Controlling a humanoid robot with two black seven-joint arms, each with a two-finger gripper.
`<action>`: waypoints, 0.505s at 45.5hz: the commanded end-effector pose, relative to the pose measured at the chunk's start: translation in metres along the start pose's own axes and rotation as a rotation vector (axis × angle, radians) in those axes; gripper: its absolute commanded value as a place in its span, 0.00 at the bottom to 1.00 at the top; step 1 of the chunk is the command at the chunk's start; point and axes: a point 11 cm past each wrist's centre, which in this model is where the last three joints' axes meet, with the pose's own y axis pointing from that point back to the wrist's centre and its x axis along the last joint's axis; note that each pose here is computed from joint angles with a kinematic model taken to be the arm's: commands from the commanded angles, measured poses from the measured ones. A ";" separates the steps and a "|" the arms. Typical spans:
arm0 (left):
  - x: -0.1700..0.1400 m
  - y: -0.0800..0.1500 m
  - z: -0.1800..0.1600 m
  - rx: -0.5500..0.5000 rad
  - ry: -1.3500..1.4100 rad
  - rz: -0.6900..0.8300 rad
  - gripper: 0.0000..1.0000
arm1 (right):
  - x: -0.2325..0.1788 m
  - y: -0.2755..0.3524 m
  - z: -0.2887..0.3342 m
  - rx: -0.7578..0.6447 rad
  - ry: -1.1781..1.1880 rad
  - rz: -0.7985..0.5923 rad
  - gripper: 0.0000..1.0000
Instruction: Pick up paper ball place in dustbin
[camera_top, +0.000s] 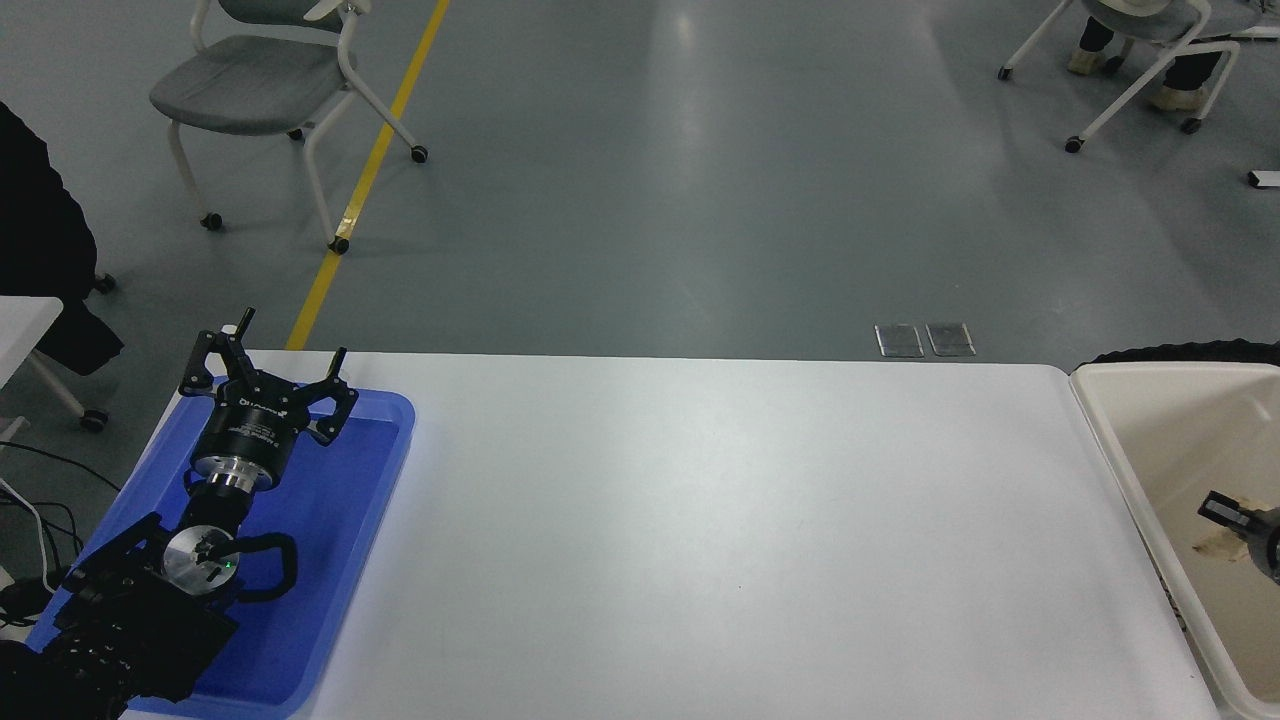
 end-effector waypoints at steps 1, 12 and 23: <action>0.000 0.000 0.000 0.000 0.000 0.000 1.00 | -0.002 0.000 0.000 0.002 -0.035 0.002 1.00; 0.000 0.000 0.000 0.000 0.000 0.000 1.00 | 0.005 0.000 -0.001 0.009 -0.067 0.019 1.00; 0.000 0.000 -0.001 0.001 0.001 0.000 1.00 | 0.031 0.004 -0.026 0.074 -0.178 0.066 1.00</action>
